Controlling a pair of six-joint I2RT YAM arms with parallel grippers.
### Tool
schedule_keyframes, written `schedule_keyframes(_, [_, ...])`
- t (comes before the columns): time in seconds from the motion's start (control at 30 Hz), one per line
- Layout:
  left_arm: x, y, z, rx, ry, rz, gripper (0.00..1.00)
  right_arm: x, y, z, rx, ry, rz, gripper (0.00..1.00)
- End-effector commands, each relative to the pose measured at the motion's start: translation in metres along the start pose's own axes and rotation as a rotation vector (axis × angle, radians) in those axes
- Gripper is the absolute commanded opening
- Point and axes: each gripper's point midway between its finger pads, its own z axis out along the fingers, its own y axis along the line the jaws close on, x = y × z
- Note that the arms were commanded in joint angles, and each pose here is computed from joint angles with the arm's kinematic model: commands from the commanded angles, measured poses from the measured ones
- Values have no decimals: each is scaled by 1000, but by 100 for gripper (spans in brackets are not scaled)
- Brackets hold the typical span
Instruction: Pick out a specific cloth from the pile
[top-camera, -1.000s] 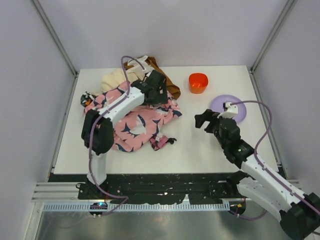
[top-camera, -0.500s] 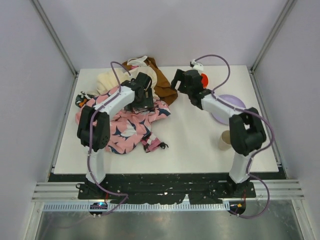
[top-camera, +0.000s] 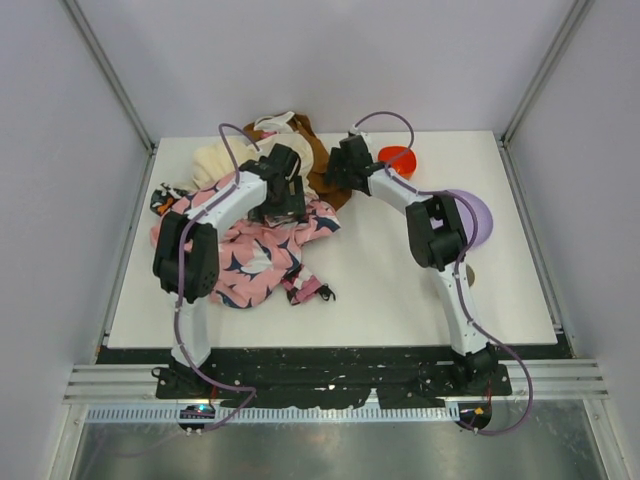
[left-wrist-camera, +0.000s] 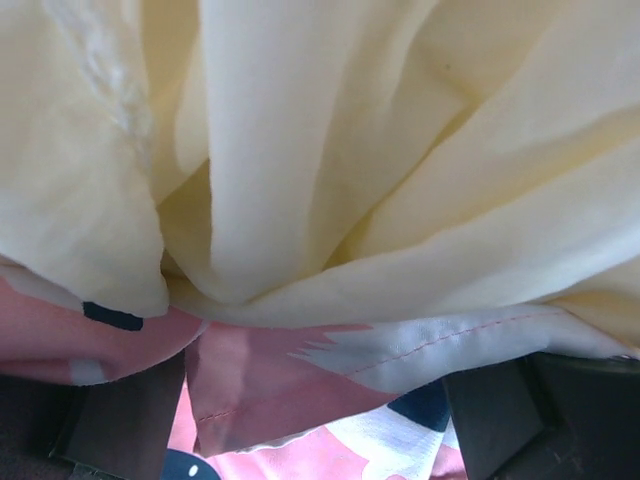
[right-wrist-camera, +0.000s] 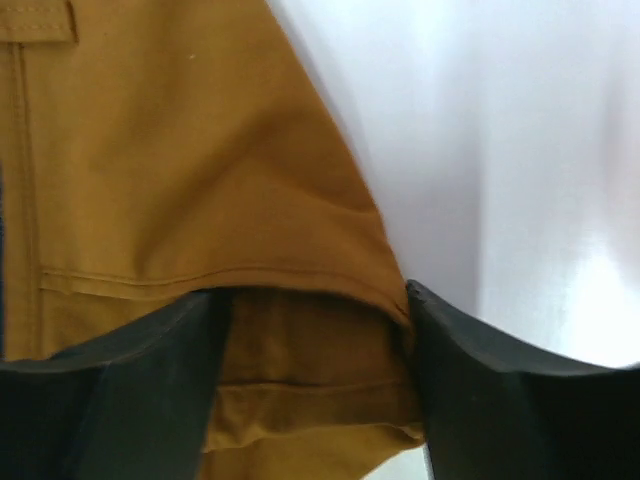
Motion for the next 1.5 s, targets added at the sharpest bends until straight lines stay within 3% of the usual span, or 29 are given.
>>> schedule_keyframes(0.0, [-14, 22, 0, -38, -22, -22, 100, 18, 44, -4, -239, 152, -7, 44])
schedule_keyframes(0.07, [-17, 27, 1, -38, -20, -33, 100, 0, 63, -24, -328, 124, -21, 21])
schedule_keyframes(0.13, [-21, 34, 3, -50, -19, -45, 99, -27, 77, -52, -360, 56, -55, 5])
schedule_keyframes(0.23, [-22, 43, 8, -74, 3, -35, 99, -67, 97, -103, -392, -49, -187, 5])
schedule_keyframes(0.33, [-20, 60, 10, -151, 18, -35, 100, -120, 121, -183, -414, -169, -298, 6])
schedule_keyframes(0.53, [-19, 71, 20, -111, 39, -93, 100, -191, 165, -346, -532, -421, -492, 5])
schedule_keyframes(0.7, [-17, 85, 23, -126, 48, -130, 100, -213, 195, -488, -769, -593, -529, 5])
schedule_keyframes(0.8, [-18, 91, 24, -117, 52, -154, 99, -205, 204, -572, -856, -729, -585, 5])
schedule_keyframes(0.93, [-17, 95, 29, -99, 69, -185, 100, -188, 209, -653, -945, -865, -638, 5])
schedule_keyframes(1.07, [-17, 105, 30, -104, 77, -214, 100, -191, 198, -709, -1048, -933, -561, 5])
schedule_keyframes(1.27, [-15, 114, 32, -72, 95, -264, 99, -167, 186, -776, -1290, -953, -597, 5])
schedule_keyframes(1.47, [-14, 116, 30, -54, 94, -276, 100, -162, 173, -804, -1350, -983, -587, 5])
